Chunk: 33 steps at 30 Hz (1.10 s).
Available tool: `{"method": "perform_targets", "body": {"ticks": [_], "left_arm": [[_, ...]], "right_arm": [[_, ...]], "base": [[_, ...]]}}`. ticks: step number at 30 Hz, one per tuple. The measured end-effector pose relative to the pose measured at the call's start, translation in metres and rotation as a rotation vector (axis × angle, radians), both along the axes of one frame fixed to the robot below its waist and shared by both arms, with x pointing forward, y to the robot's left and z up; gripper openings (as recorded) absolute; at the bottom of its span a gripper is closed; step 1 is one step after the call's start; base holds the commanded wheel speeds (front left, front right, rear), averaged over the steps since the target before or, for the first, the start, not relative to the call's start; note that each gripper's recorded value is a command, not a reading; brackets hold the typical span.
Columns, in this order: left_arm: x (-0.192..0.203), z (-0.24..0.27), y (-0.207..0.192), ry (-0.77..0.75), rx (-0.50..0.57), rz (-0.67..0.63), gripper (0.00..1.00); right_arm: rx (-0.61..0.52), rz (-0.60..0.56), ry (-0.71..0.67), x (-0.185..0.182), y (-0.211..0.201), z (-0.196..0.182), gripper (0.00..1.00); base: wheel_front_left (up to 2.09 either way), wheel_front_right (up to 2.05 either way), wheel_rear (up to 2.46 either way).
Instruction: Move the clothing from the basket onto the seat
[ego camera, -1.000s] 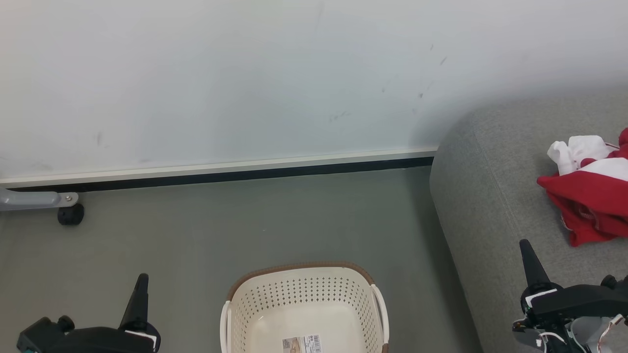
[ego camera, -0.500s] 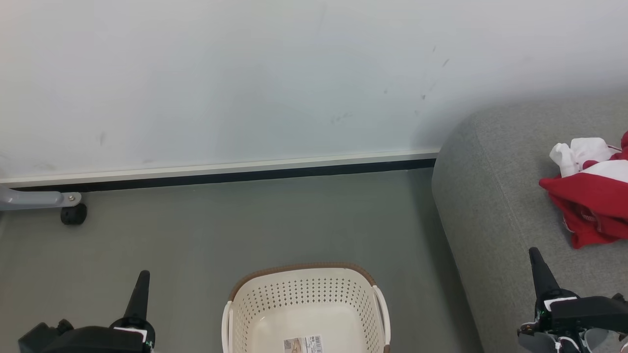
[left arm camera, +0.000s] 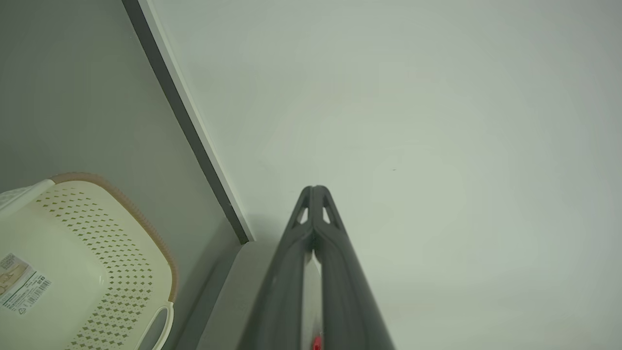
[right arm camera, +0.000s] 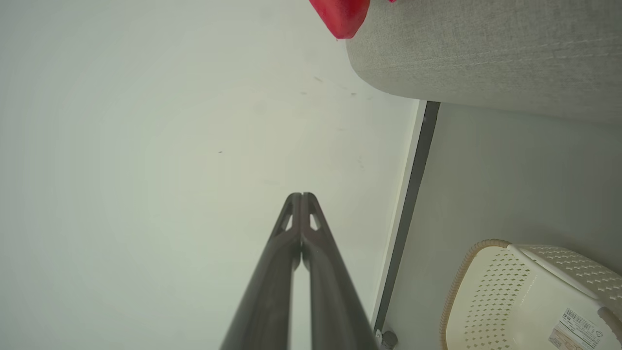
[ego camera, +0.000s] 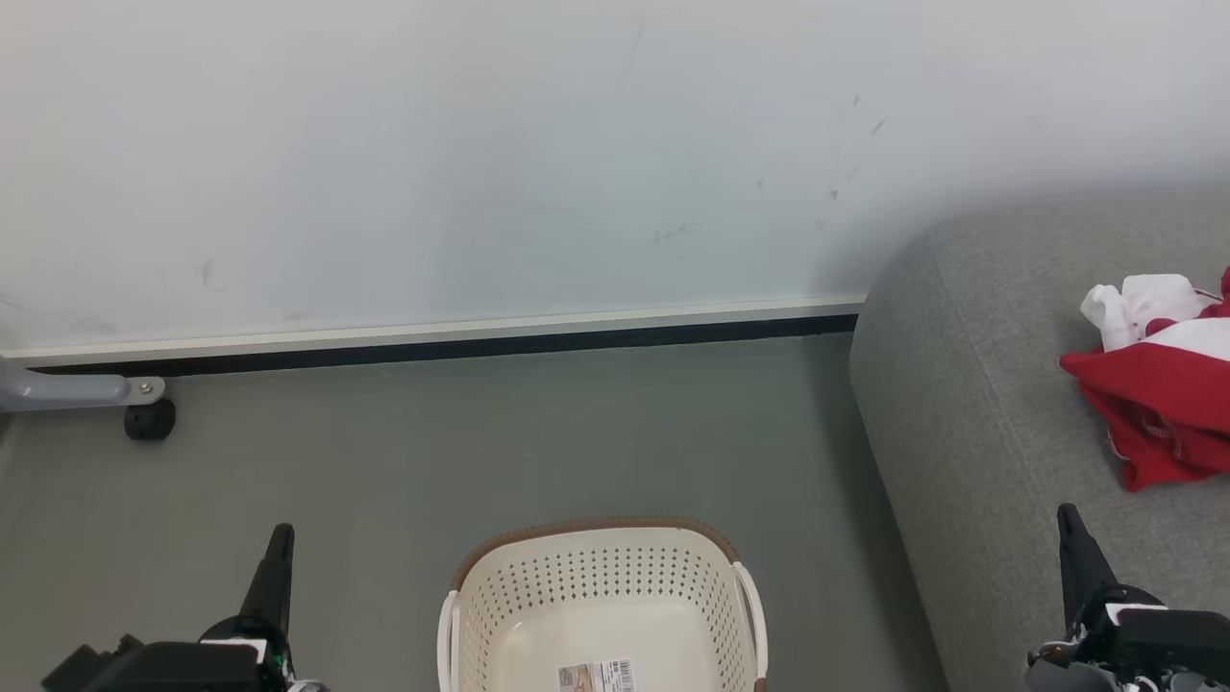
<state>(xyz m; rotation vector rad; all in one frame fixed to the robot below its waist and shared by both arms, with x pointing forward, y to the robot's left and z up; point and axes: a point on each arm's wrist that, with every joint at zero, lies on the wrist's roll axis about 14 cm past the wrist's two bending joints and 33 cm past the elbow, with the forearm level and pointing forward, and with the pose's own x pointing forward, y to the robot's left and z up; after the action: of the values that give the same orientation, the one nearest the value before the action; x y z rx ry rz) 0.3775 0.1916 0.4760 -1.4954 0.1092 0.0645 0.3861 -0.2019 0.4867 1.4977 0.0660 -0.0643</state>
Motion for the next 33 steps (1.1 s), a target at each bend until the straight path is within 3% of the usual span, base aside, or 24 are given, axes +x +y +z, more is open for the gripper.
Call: {"method": "perform_targets", "body": {"ticks": [7,33], "left_arm": [[0.0009,0.0030,-0.0005,-0.021,-0.074,0.011,0.00],[0.0009,0.0030,-0.0004,-0.021,-0.076,0.011,0.00]], "right_arm": [[0.073,-0.022,-0.016,-0.0009,-0.0031,0.0010,0.00],[0.074,-0.023,-0.016,-0.0010,-0.0031,0.0009,0.00]], "base": [[0.00,0.00,0.00],[0.00,0.00,0.00]]}}
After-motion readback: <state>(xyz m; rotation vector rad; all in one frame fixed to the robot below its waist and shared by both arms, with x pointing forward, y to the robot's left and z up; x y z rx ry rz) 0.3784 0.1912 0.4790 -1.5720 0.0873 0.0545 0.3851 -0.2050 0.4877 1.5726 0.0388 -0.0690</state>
